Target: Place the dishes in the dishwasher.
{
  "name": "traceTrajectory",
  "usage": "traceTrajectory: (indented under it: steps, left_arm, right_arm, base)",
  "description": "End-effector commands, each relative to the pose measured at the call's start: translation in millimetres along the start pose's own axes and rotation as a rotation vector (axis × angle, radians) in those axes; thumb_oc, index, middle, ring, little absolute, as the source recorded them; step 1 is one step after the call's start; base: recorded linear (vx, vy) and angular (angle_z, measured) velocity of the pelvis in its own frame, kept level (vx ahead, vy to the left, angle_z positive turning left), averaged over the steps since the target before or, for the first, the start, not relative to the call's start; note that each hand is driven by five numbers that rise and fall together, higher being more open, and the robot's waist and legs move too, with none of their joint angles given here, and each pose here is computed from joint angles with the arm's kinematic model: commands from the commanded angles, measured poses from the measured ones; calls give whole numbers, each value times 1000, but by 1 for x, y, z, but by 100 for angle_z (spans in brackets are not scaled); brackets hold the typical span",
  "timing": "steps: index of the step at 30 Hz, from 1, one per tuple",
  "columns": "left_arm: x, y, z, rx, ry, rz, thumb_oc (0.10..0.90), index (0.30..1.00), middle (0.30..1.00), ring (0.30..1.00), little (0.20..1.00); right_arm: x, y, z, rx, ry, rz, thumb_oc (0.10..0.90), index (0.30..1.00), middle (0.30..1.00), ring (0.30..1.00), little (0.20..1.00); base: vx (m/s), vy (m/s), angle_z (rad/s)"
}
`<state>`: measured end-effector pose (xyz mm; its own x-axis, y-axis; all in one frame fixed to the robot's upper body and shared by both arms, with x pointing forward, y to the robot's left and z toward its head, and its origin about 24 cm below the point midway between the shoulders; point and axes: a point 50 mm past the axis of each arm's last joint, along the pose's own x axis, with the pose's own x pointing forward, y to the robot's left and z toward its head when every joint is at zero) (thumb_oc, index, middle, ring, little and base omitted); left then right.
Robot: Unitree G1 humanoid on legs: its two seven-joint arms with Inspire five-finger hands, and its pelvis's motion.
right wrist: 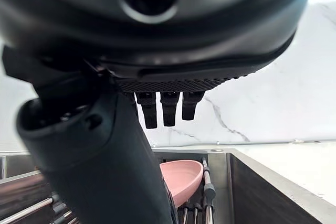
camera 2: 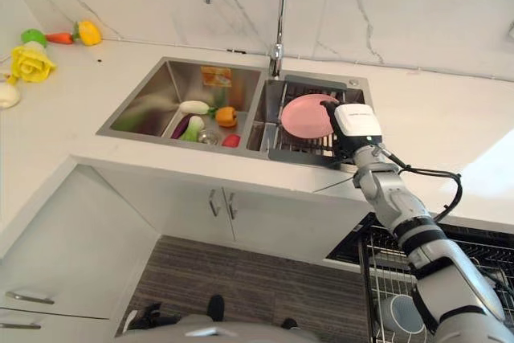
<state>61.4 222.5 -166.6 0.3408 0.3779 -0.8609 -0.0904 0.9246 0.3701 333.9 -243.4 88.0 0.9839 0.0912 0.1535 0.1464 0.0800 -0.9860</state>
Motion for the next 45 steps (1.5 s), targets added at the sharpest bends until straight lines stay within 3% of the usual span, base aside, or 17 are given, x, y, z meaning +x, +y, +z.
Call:
traceTrajectory:
  steps: [1, 2, 3, 4, 18, 29, 33, 35, 36, 37, 38, 45]
  left_arm:
    - [2, -12, 21, 66, -70, -27, 800, 900, 900, 900, 900]
    - [2, -12, 21, 64, -69, -26, 800, 900, 900, 900, 900]
    - [2, -12, 21, 61, -70, -25, 800, 900, 900, 900, 900]
    - [2, -13, 22, 61, -71, -24, 800, 900, 900, 900, 900]
    - [3, -14, 29, 87, -93, -31, 800, 900, 900, 900, 900]
    - [4, -12, 39, 85, -123, -9, 800, 900, 900, 900, 900]
    - [5, -11, 43, 74, -133, 4, 800, 900, 900, 900, 900]
    - [5, -9, 43, 72, -132, 8, 800, 900, 900, 900, 900]
    - [6, -8, 43, 68, -129, 5, 800, 900, 900, 900, 900]
    - [6, -8, 43, 68, -129, 5, 800, 900, 900, 900, 900]
    - [6, -7, 41, 66, -122, 7, 800, 900, 900, 900, 900]
    - [7, 0, 35, 57, -103, -5, 800, 900, 900, 900, 900]
  right_arm:
    - [20, -16, 10, -45, -36, -62, 725, 787, 787, 787, 787]
    - [20, -14, 10, -46, -33, -58, 527, 491, 491, 491, 491]
    - [19, -12, 9, -45, -28, -56, 414, 321, 321, 321, 321]
    - [18, -9, 8, -41, -19, -53, 400, 300, 300, 300, 300]
    - [11, -13, 11, -73, -49, -141, 400, 300, 300, 300, 300]
    - [0, -83, 27, 14, -140, -564, 400, 300, 300, 300, 300]
    - [-11, -105, 31, 122, -147, -721, 400, 300, 300, 300, 300]
    - [-15, -107, 34, 241, -153, -715, 400, 300, 300, 300, 300]
    - [-16, -106, 32, 319, -144, -687, 649, 674, 674, 674, 674]
    - [-16, -106, 32, 319, -144, -687, 649, 674, 674, 674, 674]
    - [-18, -107, 31, 350, -145, -682, 800, 900, 900, 900, 900]
    - [-21, -98, 15, 462, -118, -545, 800, 900, 900, 900, 900]
  base:
    - [-1, -1, 16]
    - [-1, 0, 19]
    - [2, -1, 18]
    - [4, 2, 13]
    - [4, -3, 4]
    - [6, -1, -1]
    - [1, -1, -1]
    - [-1, -5, -15]
    - [1, -6, -13]
    - [4, -7, -15]
    - [8, -1, -12]
    - [2, -2, -13]
